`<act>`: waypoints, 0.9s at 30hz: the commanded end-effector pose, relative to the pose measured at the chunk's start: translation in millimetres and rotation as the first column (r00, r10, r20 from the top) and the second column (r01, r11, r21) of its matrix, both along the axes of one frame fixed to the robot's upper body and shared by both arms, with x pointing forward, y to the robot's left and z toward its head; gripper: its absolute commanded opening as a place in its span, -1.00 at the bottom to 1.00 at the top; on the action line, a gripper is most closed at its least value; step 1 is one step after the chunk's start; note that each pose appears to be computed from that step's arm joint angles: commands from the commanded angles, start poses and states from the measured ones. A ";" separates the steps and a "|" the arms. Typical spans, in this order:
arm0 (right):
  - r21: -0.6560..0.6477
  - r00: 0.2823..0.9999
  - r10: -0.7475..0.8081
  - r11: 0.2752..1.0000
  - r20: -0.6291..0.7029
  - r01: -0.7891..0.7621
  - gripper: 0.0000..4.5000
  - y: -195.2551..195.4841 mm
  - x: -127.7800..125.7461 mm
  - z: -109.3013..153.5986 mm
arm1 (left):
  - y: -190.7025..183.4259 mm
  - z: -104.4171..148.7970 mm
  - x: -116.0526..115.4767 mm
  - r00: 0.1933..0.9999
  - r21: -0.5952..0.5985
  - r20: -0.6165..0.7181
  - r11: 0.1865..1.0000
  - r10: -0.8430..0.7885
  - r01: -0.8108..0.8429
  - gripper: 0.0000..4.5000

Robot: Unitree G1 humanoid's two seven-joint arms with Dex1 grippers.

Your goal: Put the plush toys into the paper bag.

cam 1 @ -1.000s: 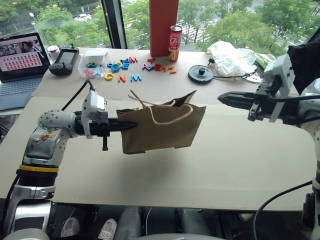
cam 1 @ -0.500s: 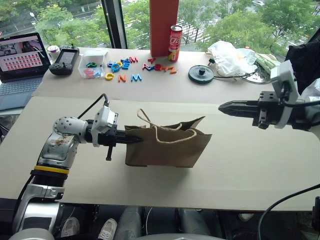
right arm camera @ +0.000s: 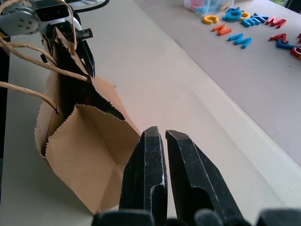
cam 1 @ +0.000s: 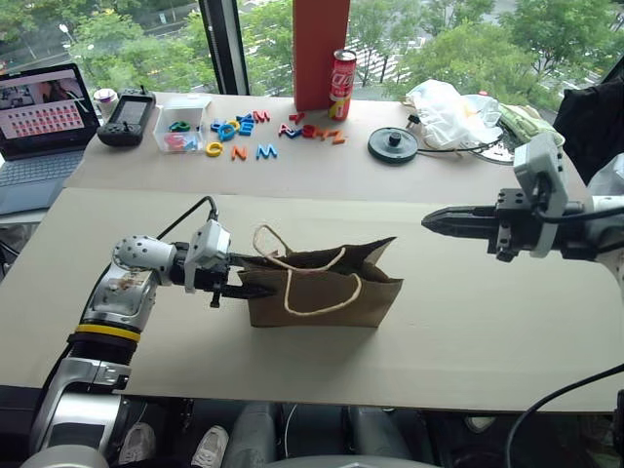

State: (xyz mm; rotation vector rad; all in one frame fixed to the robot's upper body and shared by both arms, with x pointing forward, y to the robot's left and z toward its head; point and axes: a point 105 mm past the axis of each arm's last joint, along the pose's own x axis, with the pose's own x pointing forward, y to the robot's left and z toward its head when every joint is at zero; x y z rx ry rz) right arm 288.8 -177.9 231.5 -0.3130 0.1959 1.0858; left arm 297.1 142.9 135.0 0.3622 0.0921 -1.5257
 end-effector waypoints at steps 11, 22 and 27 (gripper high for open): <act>-0.046 0.998 0.020 0.999 0.060 -0.017 -0.83 2.0 -6.9 7.6 | 19.8 65.9 -11.2 0.998 -0.022 -0.028 0.998 0.061 -0.062 0.96; -0.002 0.991 0.104 0.995 0.083 -0.105 -0.83 14.0 -21.2 23.4 | 49.2 127.9 -29.9 0.986 -0.021 -0.096 0.990 0.138 -0.141 0.96; 0.016 0.987 0.138 0.990 0.082 -0.140 -0.83 16.8 -25.4 25.8 | 47.3 138.8 -31.7 0.985 -0.076 -0.112 0.987 0.135 -0.144 0.96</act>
